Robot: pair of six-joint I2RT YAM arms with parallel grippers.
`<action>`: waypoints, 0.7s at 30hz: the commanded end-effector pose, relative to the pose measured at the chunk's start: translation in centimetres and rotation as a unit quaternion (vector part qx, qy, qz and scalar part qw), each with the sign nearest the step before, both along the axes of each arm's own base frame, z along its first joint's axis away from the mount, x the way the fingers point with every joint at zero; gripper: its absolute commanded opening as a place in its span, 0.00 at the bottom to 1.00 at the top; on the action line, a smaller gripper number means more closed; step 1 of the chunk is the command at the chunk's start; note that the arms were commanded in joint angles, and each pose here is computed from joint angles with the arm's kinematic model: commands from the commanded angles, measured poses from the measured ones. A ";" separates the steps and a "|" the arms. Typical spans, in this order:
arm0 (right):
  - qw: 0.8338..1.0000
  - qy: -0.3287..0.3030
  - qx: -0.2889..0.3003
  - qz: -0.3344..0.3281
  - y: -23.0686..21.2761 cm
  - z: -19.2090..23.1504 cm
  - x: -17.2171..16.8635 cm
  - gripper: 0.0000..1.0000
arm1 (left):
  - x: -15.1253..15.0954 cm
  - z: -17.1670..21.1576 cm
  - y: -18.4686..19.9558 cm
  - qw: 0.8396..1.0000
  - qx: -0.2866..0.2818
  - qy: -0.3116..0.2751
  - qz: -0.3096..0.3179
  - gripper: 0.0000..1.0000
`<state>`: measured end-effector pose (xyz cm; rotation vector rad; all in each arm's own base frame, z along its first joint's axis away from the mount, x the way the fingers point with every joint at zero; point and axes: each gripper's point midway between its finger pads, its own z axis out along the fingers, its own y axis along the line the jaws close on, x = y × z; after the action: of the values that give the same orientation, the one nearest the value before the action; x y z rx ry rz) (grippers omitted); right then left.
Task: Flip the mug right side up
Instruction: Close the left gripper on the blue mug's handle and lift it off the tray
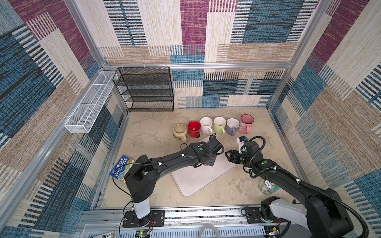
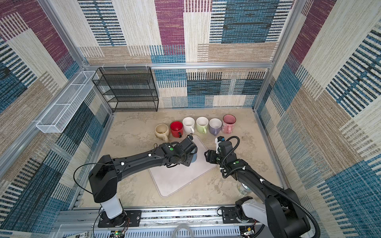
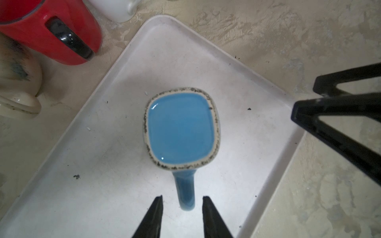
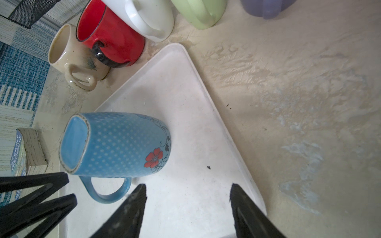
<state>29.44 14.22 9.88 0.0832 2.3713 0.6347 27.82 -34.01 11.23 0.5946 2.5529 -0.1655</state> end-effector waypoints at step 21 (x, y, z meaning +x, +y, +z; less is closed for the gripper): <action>1.000 -0.028 0.011 0.005 0.2 1.1 0.3 0.67 | 0.9 -3.6 -0.5 0.998 0.059 0.023 0.006 0.27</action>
<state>29.28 14.17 10.24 0.0782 2.3487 0.6424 28.51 -34.78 7.57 0.6248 2.6277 -0.0577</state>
